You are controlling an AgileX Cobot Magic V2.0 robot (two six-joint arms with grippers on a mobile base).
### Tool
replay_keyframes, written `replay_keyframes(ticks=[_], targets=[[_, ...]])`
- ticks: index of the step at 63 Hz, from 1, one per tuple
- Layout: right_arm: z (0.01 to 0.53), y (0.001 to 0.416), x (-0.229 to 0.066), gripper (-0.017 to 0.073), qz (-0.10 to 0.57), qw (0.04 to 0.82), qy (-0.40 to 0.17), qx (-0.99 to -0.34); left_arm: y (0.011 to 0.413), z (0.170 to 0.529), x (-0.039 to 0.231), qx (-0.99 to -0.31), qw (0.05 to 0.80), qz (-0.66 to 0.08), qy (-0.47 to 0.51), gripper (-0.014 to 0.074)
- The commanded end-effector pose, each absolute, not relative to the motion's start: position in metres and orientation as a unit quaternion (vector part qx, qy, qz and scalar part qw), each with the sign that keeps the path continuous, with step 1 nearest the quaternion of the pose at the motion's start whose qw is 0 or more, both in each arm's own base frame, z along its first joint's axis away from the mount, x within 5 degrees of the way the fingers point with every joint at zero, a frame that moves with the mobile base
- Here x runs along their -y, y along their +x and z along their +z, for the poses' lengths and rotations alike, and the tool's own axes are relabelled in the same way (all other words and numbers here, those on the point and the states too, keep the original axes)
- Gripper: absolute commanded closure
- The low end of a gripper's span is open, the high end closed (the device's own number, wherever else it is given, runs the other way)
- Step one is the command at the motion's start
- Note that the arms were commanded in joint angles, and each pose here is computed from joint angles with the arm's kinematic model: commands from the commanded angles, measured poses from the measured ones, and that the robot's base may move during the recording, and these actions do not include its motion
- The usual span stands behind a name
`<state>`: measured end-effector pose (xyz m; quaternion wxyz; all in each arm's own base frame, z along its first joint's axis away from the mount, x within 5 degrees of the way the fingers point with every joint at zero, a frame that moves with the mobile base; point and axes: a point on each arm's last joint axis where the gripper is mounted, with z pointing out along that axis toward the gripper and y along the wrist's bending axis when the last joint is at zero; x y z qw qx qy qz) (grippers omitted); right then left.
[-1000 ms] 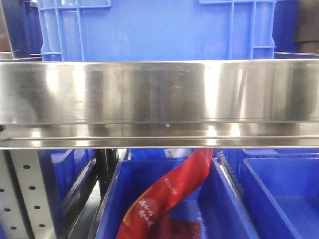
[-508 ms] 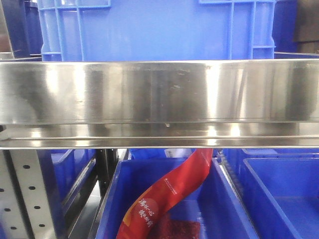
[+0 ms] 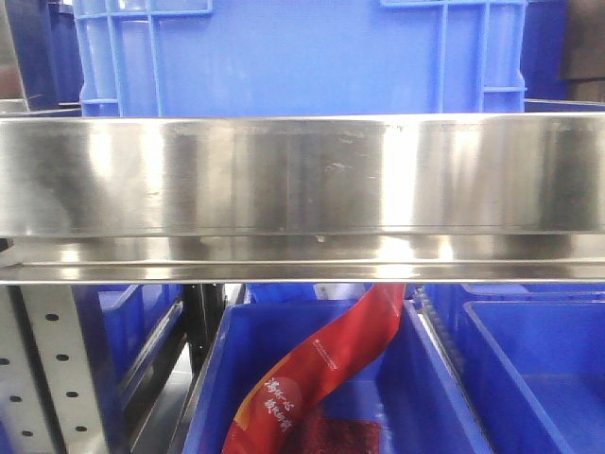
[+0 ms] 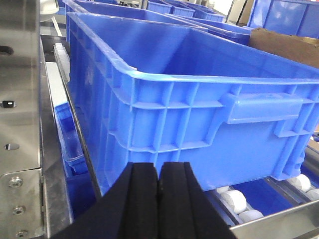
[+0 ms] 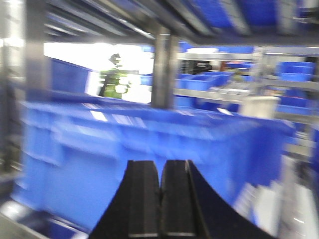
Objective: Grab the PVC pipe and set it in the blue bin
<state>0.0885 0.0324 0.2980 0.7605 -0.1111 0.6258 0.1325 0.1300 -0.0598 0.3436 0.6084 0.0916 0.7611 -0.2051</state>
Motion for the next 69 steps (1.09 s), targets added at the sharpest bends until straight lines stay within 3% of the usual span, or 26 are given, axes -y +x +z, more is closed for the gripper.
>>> replay_keyframes(ticks=[1, 14, 28, 39, 54, 69], targets=[[0.272, 0.084, -0.022, 0.0721, 0.11, 0.769, -0.077, -0.625, 0.129, 0.346, 0.06, -0.753, 0.617, -0.209, 0.093, 0.0704], [0.232, 0.069, -0.005, 0.0721, 0.071, 0.786, -0.01, -0.614, 0.129, 0.346, 0.06, -0.753, 0.617, -0.209, 0.093, 0.0704], [0.218, 0.06, -0.004, 0.0721, 0.01, 0.749, -0.047, -0.66, 0.129, 0.346, 0.06, -0.753, 0.617, -0.209, 0.093, 0.0704], [0.215, 0.056, -0.001, 0.0721, -0.014, 0.743, -0.027, -0.668, 0.129, 0.346, 0.06, -0.753, 0.617, -0.209, 0.093, 0.0704], [0.195, 0.056, -0.001, 0.0721, -0.025, 0.664, -0.016, -0.747, 0.129, 0.346, 0.06, -0.753, 0.617, -0.209, 0.093, 0.0704], [0.214, 0.056, 0.004, 0.0721, -0.048, 0.74, 0.002, -0.67, 0.129, 0.346, 0.06, -0.753, 0.617, -0.209, 0.093, 0.0704]])
